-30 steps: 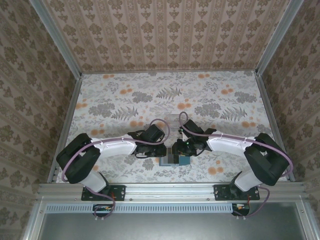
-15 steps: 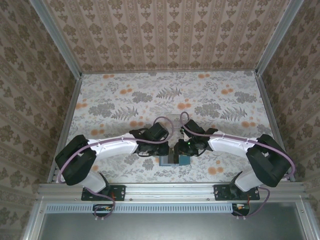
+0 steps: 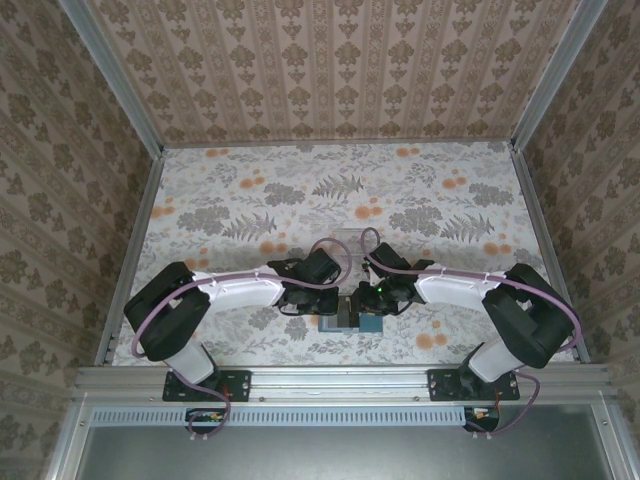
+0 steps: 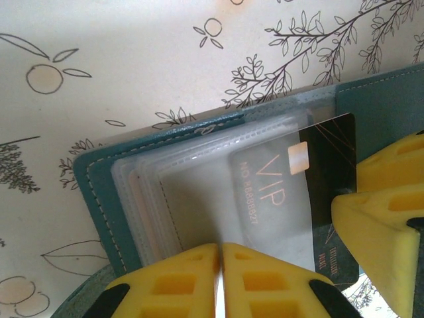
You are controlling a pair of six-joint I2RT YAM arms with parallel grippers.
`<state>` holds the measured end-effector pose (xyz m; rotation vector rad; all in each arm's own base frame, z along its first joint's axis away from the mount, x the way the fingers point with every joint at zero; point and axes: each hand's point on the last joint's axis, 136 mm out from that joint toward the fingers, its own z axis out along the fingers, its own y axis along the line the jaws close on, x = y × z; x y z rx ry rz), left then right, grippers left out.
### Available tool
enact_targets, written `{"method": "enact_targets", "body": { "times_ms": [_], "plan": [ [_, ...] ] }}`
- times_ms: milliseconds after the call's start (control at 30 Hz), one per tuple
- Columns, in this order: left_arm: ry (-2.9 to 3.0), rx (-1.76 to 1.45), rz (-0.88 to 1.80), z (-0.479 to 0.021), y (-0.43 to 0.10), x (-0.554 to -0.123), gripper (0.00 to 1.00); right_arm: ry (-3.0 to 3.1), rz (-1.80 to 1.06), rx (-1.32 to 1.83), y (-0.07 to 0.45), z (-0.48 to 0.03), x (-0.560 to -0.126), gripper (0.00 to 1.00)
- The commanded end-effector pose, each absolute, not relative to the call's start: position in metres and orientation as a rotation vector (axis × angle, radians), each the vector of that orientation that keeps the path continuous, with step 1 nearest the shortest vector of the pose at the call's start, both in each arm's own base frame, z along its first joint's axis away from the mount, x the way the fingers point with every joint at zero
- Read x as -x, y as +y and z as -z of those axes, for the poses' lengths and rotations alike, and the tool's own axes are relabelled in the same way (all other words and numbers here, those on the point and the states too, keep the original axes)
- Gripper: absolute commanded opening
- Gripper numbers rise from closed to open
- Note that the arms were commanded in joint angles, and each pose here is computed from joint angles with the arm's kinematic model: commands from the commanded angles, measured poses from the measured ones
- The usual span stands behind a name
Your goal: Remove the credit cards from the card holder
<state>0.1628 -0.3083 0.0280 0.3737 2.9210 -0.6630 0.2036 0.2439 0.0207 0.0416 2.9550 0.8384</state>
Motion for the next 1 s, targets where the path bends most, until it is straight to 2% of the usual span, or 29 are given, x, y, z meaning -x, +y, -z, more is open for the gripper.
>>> {"method": "enact_targets", "body": {
  "times_ms": [0,200,500,667,967],
  "plan": [
    [3.003,-0.384,0.523,-0.004,-0.286,-0.151,0.11,2.940,-0.955,-0.022,0.253,-0.022,-0.199,0.28],
    [3.019,-0.392,0.496,0.000,-0.285,-0.151,0.11,2.889,-1.089,-0.039,0.261,-0.032,-0.199,0.26],
    [3.023,-0.408,0.482,-0.002,-0.285,-0.151,0.11,2.885,-1.105,-0.050,0.259,-0.034,-0.199,0.20],
    [3.025,-0.404,0.470,-0.003,-0.283,-0.151,0.10,2.906,-1.030,-0.051,0.250,-0.031,-0.198,0.16],
    [3.015,-0.388,0.464,-0.006,-0.278,-0.153,0.11,2.958,-0.824,-0.065,0.216,-0.026,-0.191,0.13]
  ]
}}
